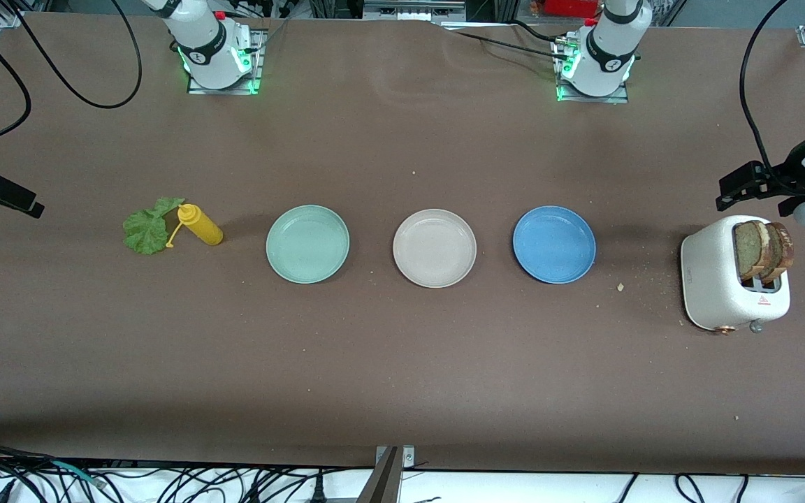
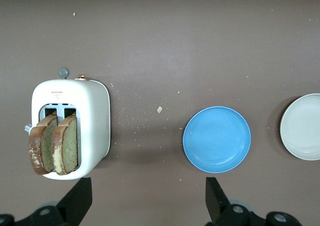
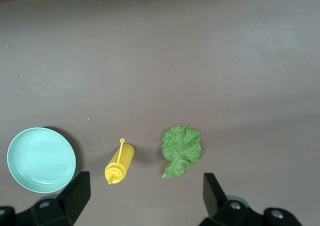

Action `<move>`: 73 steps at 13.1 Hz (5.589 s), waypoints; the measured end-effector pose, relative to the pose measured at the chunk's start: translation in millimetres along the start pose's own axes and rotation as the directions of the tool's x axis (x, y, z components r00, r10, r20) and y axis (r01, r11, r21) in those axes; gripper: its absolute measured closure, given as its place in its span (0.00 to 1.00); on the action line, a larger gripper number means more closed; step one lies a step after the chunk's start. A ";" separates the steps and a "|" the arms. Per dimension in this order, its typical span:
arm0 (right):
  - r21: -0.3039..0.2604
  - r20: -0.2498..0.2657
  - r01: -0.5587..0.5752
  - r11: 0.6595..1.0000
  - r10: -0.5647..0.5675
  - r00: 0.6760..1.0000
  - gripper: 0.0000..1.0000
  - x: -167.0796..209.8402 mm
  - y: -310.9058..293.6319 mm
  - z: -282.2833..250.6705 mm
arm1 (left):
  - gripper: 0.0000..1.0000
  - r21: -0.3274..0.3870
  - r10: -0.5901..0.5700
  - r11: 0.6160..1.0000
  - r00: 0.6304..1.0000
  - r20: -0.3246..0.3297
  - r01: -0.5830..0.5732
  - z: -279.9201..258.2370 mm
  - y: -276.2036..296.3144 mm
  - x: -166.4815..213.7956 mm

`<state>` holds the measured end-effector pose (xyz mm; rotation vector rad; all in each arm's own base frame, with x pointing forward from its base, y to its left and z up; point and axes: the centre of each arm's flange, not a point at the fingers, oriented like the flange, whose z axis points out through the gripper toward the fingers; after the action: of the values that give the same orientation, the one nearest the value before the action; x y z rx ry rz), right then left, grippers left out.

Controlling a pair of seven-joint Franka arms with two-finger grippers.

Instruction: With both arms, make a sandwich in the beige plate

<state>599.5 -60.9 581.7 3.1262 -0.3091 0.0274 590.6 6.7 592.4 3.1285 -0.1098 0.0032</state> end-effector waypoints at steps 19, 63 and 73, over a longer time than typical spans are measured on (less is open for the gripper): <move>-0.010 0.048 -0.001 1.000 0.001 0.999 0.00 6.1 12.7 22.5 | 0.00 -0.001 -0.005 1.000 1.000 0.017 0.005 8.2 -2.9 -0.7; 0.195 -0.883 0.980 -0.048 -0.443 0.155 0.01 -92.6 96.5 412.6 | 0.00 -0.006 -0.003 1.000 0.997 0.074 0.003 204.0 -158.8 3.1; 0.155 -0.910 0.987 -0.048 -0.396 0.124 0.01 -103.9 75.7 448.0 | 0.63 0.000 -0.041 0.999 0.998 0.055 0.041 217.1 -183.3 -9.2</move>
<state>490.6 -115.7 131.8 2.8429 2.2301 1.6508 594.6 187.8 373.2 3.1298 -0.0464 -0.0835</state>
